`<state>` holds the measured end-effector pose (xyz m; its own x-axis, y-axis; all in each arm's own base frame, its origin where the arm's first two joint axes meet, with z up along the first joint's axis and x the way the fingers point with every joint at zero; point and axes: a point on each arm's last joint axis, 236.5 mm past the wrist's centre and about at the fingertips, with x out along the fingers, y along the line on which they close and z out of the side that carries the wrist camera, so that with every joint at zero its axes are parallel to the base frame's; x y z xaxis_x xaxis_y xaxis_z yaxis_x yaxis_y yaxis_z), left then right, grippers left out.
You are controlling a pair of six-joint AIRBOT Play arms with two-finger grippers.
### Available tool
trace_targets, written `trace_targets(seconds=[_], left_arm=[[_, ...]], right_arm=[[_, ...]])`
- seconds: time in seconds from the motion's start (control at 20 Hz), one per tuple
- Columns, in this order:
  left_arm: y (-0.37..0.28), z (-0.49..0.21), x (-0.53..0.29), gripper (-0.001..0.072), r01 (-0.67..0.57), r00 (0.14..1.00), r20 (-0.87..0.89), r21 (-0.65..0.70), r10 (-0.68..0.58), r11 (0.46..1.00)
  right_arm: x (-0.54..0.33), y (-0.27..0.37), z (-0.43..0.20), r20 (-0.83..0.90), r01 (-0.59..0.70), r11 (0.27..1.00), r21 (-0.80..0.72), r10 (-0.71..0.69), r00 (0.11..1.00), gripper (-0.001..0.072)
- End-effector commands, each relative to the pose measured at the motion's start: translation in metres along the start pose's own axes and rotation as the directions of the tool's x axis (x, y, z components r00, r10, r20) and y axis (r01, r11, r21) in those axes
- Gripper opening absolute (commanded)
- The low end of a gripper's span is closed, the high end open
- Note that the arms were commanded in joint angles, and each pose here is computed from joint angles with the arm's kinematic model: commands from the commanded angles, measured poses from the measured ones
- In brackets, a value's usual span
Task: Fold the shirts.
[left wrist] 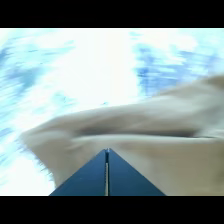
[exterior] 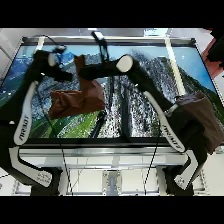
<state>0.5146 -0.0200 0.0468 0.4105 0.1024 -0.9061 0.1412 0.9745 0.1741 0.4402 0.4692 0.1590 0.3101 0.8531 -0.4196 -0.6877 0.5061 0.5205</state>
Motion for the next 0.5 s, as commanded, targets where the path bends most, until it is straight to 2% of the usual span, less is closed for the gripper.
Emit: trace_targets(seconds=[0.0, 0.15, 0.3, 0.35, 0.4, 0.45], left_arm=[[0.075, -0.013, -0.031, 0.001, -0.082, 0.997, -0.012, -0.154, 0.081, 0.985], [0.094, -0.019, -0.043, 0.001, -0.078, 0.997, -0.004, -0.208, 0.079, 0.975], [0.091, -0.019, -0.044, 0.001, -0.063, 0.998, 0.001, -0.213, 0.065, 0.975], [0.087, -0.018, -0.043, 0.001, -0.043, 0.999, 0.006, -0.216, 0.045, 0.975], [0.084, -0.017, -0.043, 0.001, -0.031, 0.999, 0.009, -0.218, 0.034, 0.975], [0.084, -0.016, -0.043, 0.001, -0.031, 0.999, 0.013, -0.214, 0.034, 0.976]], right_arm=[[0.045, 0.035, -0.004, 0.101, -0.078, 0.994, 0.074, 0.07, 0.992, 0.0026], [0.096, 0.054, -0.046, 0.086, -0.164, 0.969, 0.186, 0.151, 0.985, 0.0025], [0.138, 0.052, -0.09, 0.059, -0.174, 0.938, 0.301, 0.163, 0.985, 0.0031], [0.146, 0.046, -0.093, 0.083, -0.17, 0.923, 0.344, 0.15, 0.985, 0.0112], [0.15, 0.039, -0.088, 0.122, -0.171, 0.902, 0.397, 0.132, 0.984, 0.0398], [0.149, 0.031, -0.08, 0.155, -0.169, 0.889, 0.425, 0.112, 0.981, 0.0454]])
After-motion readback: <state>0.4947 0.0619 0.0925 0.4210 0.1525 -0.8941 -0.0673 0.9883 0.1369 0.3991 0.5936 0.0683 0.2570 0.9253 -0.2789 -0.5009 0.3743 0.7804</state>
